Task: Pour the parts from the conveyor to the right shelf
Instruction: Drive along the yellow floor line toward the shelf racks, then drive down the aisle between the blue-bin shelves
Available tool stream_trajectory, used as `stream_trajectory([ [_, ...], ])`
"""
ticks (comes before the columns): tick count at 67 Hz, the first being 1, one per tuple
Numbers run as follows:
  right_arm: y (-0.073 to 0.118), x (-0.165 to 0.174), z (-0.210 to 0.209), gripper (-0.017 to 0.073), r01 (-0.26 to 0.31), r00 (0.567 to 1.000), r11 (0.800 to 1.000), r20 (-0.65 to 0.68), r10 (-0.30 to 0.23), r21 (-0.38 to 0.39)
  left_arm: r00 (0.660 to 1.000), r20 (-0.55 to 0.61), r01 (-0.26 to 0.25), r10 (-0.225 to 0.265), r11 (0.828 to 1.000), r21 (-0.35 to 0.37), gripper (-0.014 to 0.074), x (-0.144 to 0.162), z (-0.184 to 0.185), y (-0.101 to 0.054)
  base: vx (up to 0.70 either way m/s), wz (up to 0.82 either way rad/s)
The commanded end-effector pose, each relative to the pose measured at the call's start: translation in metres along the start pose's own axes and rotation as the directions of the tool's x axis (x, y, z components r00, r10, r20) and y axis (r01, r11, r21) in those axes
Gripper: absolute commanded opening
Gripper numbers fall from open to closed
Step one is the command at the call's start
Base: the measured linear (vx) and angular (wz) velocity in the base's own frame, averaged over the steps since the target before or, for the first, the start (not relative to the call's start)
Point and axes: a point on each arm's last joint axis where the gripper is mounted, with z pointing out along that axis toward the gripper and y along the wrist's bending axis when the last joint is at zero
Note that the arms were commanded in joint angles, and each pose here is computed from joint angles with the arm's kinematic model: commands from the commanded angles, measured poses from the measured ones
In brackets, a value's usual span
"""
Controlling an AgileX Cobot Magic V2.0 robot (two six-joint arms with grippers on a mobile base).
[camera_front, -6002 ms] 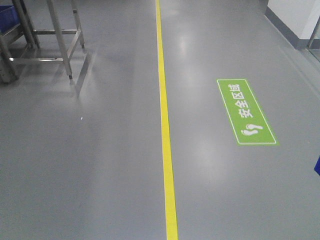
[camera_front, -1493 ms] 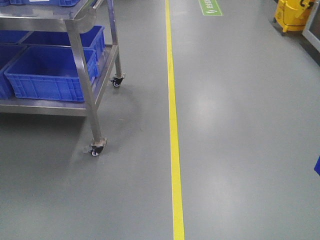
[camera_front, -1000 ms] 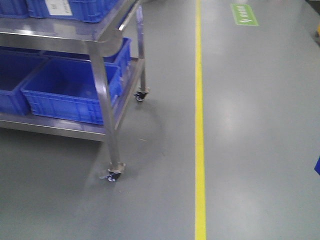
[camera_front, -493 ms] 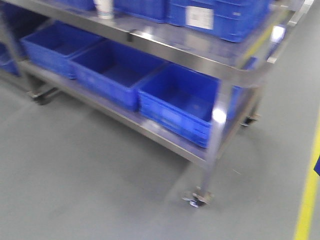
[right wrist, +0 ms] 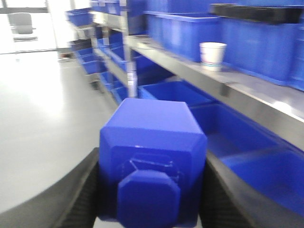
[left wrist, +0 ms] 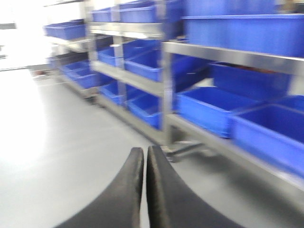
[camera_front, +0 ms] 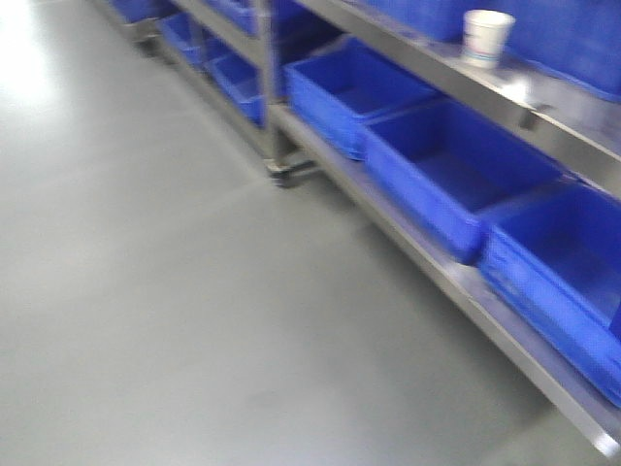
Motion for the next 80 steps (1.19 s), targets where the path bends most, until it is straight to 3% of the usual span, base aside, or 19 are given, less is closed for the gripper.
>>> stream_trajectory([
  [1,-0.0007,-0.0149,-0.0017,-0.0009,0.016,0.995,1.000,0.094,-0.017,0.008,0.995,0.103,0.013,-0.014,1.000,0.002,-0.0006,-0.0156,-0.0021,-0.0002,0.18,0.73],
  [48,-0.0007,-0.0150,-0.0017,-0.0009,0.016,0.995,1.000,0.095,-0.017,0.008,0.995,0.103,0.013,-0.014,1.000,0.002,-0.0006,-0.0156,-0.0021,-0.0002,0.16,0.71],
  [80,-0.0007,-0.0150,-0.0017,-0.0009,0.016,0.995,1.000,0.095,-0.017,0.008,0.995,0.103,0.013,-0.014,1.000,0.002,-0.0006,-0.0156,-0.0021,-0.0002,0.18,0.32],
])
